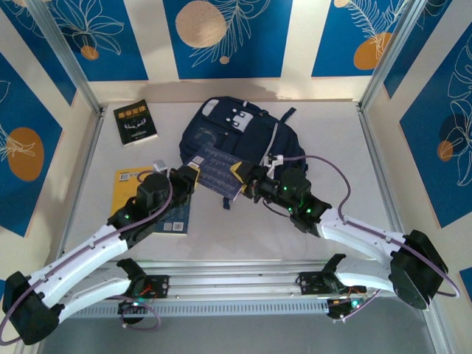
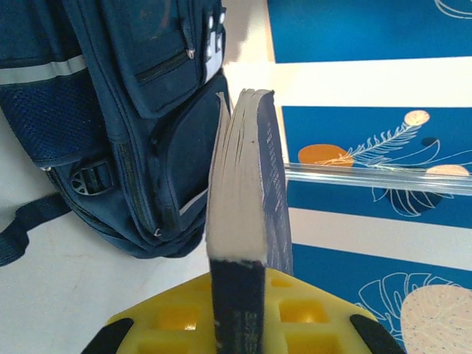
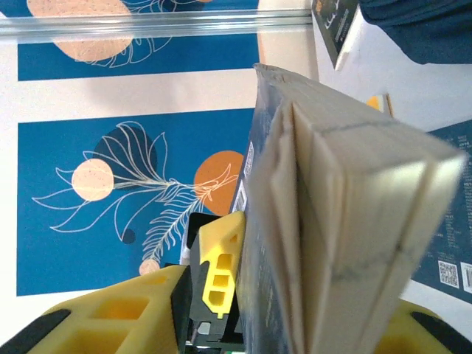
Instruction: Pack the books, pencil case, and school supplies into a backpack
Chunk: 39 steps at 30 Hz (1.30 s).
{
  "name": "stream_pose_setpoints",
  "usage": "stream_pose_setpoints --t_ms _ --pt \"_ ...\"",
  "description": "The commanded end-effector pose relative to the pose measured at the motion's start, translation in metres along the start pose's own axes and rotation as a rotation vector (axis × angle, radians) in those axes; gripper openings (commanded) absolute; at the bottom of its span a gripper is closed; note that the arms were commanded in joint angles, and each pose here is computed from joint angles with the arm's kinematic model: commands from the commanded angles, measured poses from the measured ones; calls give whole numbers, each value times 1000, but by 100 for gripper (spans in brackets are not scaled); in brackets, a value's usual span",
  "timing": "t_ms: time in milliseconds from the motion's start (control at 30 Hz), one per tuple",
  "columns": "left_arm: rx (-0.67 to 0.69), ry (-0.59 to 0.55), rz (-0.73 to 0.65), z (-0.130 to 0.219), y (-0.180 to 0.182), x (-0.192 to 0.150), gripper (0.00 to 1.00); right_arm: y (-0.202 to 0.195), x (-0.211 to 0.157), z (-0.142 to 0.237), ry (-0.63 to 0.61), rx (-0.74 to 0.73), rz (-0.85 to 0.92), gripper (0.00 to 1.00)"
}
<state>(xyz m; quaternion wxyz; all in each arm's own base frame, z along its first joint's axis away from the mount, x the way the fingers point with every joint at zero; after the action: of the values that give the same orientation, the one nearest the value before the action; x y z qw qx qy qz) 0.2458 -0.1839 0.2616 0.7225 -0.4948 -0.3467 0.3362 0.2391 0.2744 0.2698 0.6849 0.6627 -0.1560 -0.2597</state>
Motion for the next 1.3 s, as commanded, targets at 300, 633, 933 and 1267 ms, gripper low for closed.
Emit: stream_pose_setpoints --t_ms 300,633,933,1267 --pt "26 33 -18 -1 8 -14 0 21 -2 -5 -45 14 151 12" --pt "145 68 -472 8 3 -9 66 18 37 49 -195 -196 302 0" --pt "178 365 -1044 -67 -55 -44 76 31 81 156 -462 -410 484 0" --pt "153 722 -1113 -221 -60 -88 68 12 84 236 -715 -664 483 0"
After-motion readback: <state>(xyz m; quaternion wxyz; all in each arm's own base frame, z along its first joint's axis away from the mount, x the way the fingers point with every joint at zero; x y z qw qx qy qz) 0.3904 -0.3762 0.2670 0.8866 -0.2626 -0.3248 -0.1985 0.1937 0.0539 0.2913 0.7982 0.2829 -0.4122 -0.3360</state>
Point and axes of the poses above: each hand's point on the last joint's axis, 136 mm out from that joint toward the fingers, its own z axis back along the fingers, its own y axis along the line the jaws close on, x = y × z, the point moved 3 cm from there along z, back along the fingers, and after that the axes turned 7 degrees about -z, right-handed, at the moved point
